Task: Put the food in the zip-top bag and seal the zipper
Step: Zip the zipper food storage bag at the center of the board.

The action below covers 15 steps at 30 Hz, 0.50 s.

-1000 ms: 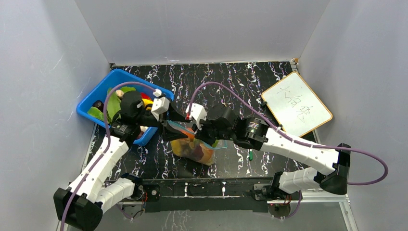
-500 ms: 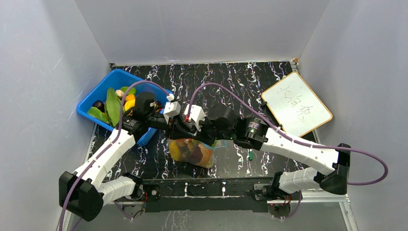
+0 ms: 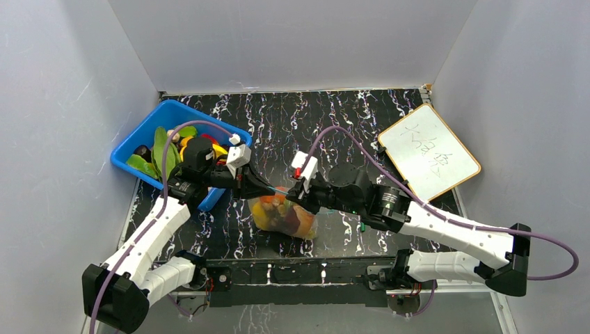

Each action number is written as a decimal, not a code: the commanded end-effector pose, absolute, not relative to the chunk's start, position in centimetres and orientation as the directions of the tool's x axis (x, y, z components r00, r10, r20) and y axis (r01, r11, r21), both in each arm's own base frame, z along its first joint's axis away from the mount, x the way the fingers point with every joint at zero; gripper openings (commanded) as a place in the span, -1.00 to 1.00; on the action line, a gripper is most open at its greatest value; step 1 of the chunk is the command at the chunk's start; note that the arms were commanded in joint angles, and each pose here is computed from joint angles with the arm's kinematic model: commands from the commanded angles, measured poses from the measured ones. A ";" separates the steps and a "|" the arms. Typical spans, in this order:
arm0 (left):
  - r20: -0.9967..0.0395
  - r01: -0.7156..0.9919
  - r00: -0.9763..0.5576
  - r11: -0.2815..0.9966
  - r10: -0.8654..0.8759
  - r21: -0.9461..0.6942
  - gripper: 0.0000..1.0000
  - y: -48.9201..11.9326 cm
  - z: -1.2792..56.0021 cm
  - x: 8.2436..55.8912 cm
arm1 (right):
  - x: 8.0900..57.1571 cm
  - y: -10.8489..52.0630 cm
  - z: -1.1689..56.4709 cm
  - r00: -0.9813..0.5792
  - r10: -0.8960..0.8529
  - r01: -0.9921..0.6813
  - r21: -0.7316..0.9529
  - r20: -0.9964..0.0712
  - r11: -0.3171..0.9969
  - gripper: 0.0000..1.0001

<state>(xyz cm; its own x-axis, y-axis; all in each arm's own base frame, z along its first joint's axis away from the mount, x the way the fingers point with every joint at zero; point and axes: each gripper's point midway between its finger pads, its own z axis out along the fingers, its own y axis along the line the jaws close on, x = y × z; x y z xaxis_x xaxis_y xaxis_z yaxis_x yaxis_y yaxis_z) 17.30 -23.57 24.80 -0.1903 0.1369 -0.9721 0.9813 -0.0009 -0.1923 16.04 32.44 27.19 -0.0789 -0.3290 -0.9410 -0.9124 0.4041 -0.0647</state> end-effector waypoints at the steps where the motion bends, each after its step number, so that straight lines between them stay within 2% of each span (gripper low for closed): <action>1: -0.973 0.963 -0.193 0.213 0.126 -0.163 -1.00 -21.4 24.3 21.6 | 15.4 28.2 26.8 -0.130 -0.362 -0.882 -0.059 -0.923 0.468 -1.00; 11: -0.966 0.949 -0.223 0.256 0.128 -0.185 -1.00 -21.2 22.3 21.9 | 16.0 26.2 27.3 -0.190 -0.367 -0.828 -0.053 -0.911 0.559 -0.97; 15: -0.977 0.960 -0.200 0.214 0.078 -0.180 -1.00 -21.6 23.1 21.2 | 15.7 27.1 29.5 -0.313 -0.258 -0.790 0.100 -0.914 0.605 -0.39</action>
<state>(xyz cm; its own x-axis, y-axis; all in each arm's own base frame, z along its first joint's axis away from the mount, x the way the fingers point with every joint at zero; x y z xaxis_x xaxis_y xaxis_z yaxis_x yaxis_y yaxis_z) 18.63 -22.95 22.54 -0.2545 0.1280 -0.9586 0.9656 0.0880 -0.2447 15.78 29.08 25.35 -0.2114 -0.3712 -0.9042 -0.8605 0.5095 -0.0080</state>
